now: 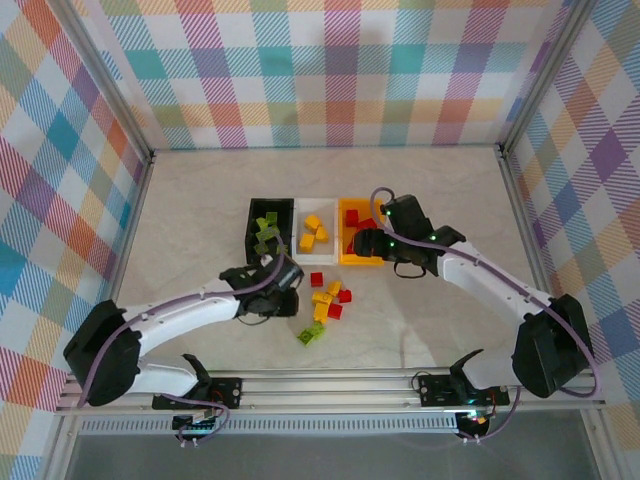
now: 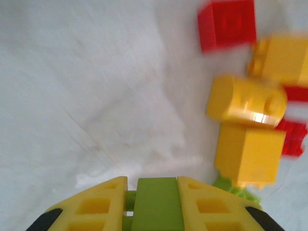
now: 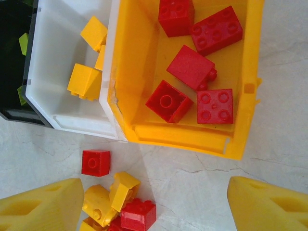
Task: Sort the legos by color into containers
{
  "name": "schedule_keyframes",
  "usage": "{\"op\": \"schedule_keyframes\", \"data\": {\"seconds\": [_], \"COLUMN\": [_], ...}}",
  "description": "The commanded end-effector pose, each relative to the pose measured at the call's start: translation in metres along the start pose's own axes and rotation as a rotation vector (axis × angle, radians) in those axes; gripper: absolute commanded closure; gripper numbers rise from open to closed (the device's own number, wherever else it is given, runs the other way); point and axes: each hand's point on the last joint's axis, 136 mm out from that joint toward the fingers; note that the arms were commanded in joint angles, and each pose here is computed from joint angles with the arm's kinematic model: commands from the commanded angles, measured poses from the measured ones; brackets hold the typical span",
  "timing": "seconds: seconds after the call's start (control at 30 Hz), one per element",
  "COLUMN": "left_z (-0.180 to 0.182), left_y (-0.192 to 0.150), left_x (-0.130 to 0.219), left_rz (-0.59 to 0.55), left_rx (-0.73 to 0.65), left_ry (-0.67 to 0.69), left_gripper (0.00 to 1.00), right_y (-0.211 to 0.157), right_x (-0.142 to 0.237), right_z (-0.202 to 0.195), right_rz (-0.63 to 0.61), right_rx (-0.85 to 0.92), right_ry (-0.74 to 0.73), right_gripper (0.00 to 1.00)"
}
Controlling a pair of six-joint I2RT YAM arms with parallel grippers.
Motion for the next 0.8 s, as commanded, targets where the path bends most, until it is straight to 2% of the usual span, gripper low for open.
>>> {"op": "schedule_keyframes", "data": {"seconds": [0.0,0.1,0.27,0.53,0.63,0.77], "left_z": [0.023,0.023,0.023,0.036,0.034,0.017], "left_y": [0.064,0.11,0.167,0.219,0.228,0.235], "left_x": [0.03,0.037,0.03,-0.005,-0.015,-0.008], "left_rz": [-0.184,-0.274,-0.343,-0.351,-0.33,-0.339], "left_rx": [0.085,0.15,0.198,0.258,0.267,0.265], "left_ry": [0.096,0.1,0.161,0.259,0.266,0.196], "left_gripper": [0.81,0.81,0.81,0.79,0.71,0.47], "right_y": [0.002,-0.002,-0.01,-0.022,-0.027,-0.037], "right_x": [0.008,0.009,0.012,0.011,0.012,0.008], "right_z": [-0.001,-0.003,-0.009,-0.007,-0.008,-0.002], "right_rz": [-0.033,-0.03,-0.028,0.001,0.006,0.029], "right_rx": [-0.018,-0.021,-0.027,-0.006,0.001,0.001], "right_ry": [0.003,-0.004,-0.016,0.014,0.022,0.052], "right_gripper": [0.21,0.21,0.21,0.21,0.21,0.2]}}
Point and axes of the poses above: each hand's point on the last joint's axis, 136 mm out from that joint toward the fingers, its own x axis back along the fingers, its own z axis along the line the jaws close on, y = z × x, and after that the axes turned 5 degrees about x, right-handed
